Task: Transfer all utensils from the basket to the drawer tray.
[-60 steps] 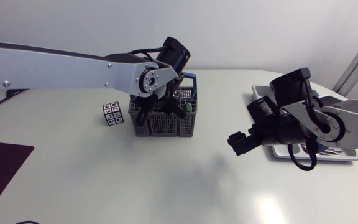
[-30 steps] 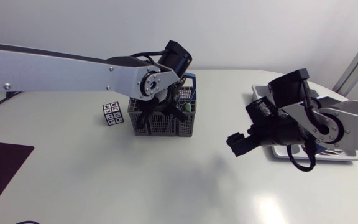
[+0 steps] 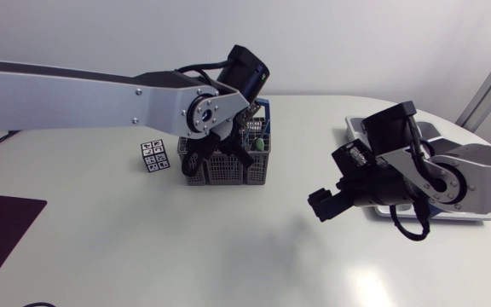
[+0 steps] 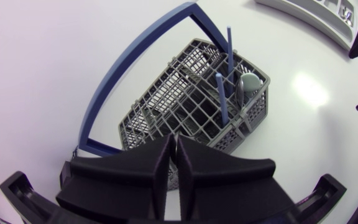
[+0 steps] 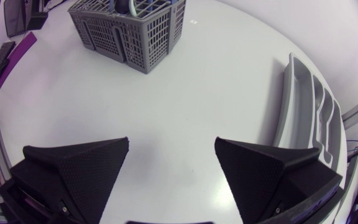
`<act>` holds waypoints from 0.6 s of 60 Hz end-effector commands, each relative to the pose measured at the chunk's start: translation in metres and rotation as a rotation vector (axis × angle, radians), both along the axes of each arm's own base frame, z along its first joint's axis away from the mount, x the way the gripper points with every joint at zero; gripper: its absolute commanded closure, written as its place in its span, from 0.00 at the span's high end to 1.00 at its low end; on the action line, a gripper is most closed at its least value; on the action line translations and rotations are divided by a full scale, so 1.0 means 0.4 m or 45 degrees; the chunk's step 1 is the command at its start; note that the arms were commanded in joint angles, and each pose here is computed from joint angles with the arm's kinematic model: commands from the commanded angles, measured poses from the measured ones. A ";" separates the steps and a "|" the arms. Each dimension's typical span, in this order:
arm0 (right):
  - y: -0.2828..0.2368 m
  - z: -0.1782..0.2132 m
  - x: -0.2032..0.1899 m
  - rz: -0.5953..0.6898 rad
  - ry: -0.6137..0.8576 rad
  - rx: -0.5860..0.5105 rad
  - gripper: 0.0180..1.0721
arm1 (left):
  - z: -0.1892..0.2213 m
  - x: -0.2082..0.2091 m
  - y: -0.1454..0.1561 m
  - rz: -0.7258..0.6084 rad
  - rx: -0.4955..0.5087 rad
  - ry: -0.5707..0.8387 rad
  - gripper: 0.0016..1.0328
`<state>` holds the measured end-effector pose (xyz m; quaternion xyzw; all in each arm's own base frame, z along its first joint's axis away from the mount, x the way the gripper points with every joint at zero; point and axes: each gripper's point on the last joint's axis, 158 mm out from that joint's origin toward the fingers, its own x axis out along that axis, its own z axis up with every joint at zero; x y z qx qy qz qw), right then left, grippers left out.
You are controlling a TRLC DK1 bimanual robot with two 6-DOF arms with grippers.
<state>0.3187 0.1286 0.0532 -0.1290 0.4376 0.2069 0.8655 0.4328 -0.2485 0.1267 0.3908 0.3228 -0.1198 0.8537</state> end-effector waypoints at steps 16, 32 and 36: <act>0.004 -0.021 -0.022 -0.003 0.016 0.001 0.95 | 0.057 -0.026 0.010 -0.117 0.161 -0.070 0.05; 0.011 -0.016 -0.026 0.016 -0.003 0.001 0.95 | 0.105 -0.044 0.039 -0.165 0.209 -0.100 0.06; 0.013 -0.013 -0.027 0.023 -0.013 0.003 0.95 | 0.125 -0.052 0.049 -0.173 0.212 -0.115 0.06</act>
